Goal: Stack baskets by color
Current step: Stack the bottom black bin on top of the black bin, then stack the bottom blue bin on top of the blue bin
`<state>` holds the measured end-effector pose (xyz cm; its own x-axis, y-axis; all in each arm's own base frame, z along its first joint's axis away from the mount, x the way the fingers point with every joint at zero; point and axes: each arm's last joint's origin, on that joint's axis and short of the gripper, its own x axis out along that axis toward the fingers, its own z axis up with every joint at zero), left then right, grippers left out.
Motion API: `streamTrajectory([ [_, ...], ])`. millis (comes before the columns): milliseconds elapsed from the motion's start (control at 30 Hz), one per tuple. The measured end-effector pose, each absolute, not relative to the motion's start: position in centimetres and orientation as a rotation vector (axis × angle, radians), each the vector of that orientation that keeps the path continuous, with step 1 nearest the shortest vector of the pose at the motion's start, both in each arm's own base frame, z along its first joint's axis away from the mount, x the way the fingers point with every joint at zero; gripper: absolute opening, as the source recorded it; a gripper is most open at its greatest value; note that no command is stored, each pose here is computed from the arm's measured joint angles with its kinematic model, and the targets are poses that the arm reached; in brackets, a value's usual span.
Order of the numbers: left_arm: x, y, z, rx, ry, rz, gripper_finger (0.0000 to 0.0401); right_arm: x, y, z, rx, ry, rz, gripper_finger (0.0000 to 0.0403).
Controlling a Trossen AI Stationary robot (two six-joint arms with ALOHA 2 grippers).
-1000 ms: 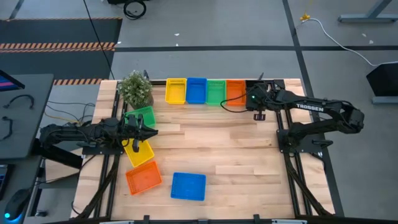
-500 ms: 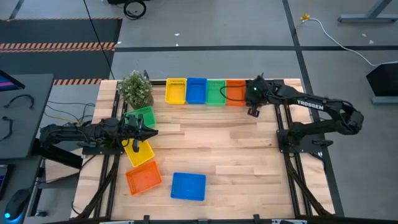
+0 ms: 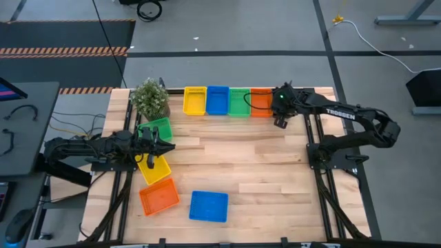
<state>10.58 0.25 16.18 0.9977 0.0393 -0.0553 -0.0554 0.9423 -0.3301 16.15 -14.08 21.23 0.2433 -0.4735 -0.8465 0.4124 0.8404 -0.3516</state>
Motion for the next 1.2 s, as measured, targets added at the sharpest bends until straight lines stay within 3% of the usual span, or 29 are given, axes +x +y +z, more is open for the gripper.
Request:
streamTrajectory([
  [233,10.6,0.2,16.2,-0.357,0.049,0.049,0.0038,16.4,-13.7,21.4,0.030,1.109,-0.588,0.0002],
  [500,10.6,0.2,16.1,-0.355,0.055,0.050,0.0031,15.9,-14.2,18.4,0.067,1.145,-0.646,0.0002],
  [767,10.6,0.2,16.1,-0.350,0.055,0.050,0.0036,15.4,-13.8,19.9,0.004,1.080,-0.722,0.0003],
  [1000,10.6,0.2,16.1,-0.355,0.055,0.050,0.0036,17.0,-11.0,21.7,0.086,0.850,-0.709,0.0002],
  [1200,10.6,0.3,16.1,-0.346,0.051,0.056,0.0030,20.6,-5.3,19.6,0.059,0.508,-0.440,0.0002],
])
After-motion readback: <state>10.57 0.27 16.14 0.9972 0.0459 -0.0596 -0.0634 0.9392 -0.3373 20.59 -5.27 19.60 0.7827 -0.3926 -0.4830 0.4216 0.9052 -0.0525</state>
